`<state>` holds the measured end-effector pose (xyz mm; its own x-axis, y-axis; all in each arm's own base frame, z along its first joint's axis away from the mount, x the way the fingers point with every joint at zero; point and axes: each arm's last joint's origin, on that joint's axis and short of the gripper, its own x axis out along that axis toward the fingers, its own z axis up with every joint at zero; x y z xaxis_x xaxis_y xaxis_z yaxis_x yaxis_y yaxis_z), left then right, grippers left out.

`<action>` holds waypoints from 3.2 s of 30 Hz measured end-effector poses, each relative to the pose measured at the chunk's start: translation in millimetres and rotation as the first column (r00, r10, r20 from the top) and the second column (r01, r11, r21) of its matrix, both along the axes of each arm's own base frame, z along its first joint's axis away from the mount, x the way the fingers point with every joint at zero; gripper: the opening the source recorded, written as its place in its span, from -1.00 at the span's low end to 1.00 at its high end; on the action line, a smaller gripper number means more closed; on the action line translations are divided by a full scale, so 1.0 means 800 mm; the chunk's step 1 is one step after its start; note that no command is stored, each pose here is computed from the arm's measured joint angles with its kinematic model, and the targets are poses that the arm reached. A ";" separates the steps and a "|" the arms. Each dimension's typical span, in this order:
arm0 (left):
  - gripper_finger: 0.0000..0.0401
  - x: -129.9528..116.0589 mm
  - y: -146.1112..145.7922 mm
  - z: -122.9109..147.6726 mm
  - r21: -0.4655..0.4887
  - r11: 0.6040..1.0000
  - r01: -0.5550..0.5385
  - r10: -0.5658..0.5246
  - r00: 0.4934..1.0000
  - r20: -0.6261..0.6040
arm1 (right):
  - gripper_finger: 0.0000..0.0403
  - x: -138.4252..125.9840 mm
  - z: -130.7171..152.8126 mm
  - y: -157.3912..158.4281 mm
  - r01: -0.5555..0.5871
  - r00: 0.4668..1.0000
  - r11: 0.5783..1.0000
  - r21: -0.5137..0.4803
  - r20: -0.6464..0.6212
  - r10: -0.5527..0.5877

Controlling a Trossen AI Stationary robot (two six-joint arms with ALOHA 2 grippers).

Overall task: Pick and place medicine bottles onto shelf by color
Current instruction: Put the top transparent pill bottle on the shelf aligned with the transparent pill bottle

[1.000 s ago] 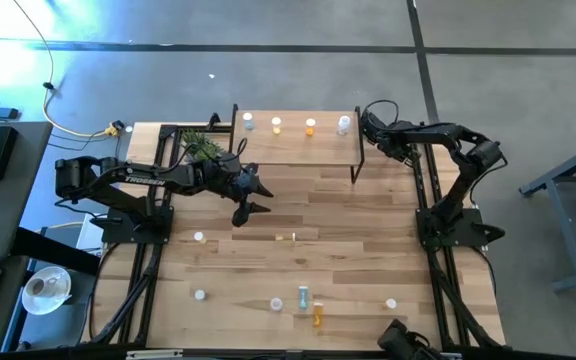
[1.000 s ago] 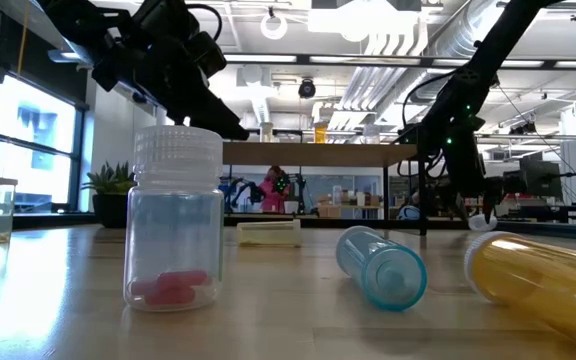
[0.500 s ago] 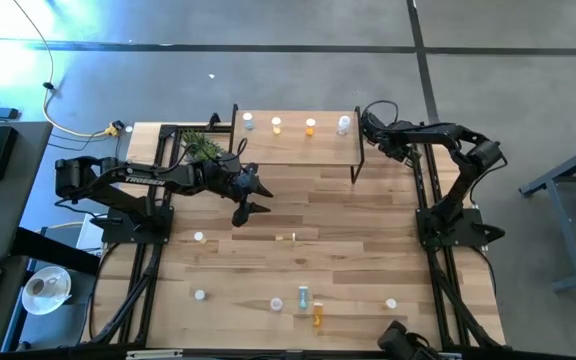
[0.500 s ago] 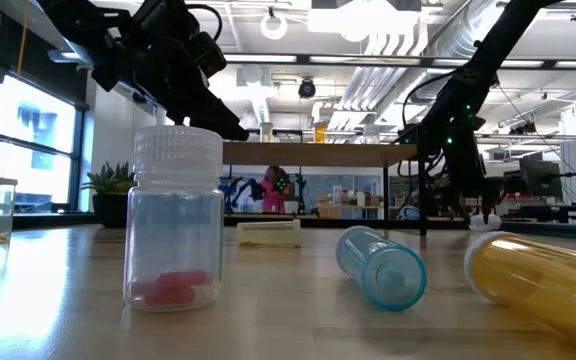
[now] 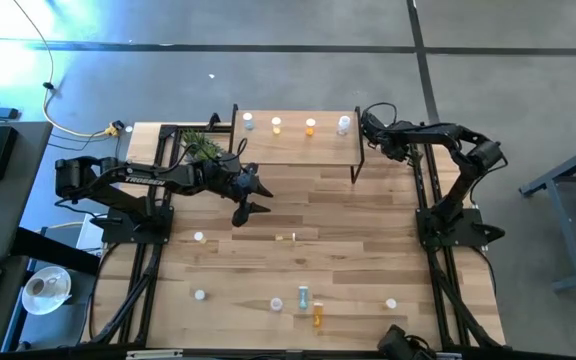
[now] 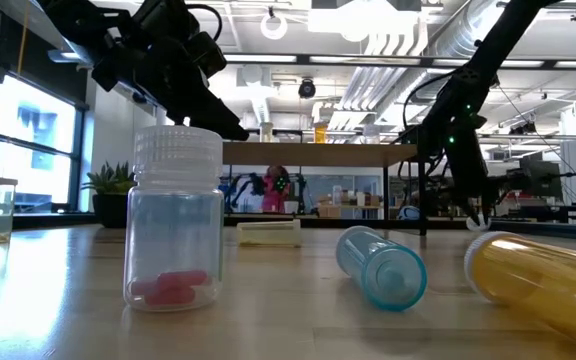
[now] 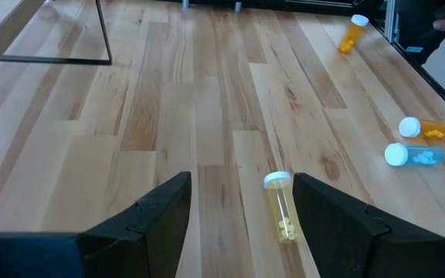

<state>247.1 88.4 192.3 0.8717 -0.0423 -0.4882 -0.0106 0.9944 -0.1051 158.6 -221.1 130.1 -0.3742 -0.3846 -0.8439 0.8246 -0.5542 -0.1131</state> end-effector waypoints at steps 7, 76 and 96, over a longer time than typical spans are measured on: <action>0.08 0.000 0.000 0.000 0.000 1.000 -0.001 0.001 1.000 0.000 | -0.81 0.006 0.030 0.015 -0.053 0.999 0.997 -0.063 0.005 0.053; 0.08 0.000 0.000 0.000 -0.001 1.000 -0.005 0.005 1.000 0.000 | -0.74 -0.051 0.178 -0.125 -0.414 0.908 0.906 0.087 0.103 0.405; 0.08 0.000 0.000 0.000 -0.002 1.000 -0.005 0.005 1.000 -0.001 | -0.28 -0.061 0.143 -0.119 -0.665 0.743 0.711 0.230 0.113 0.659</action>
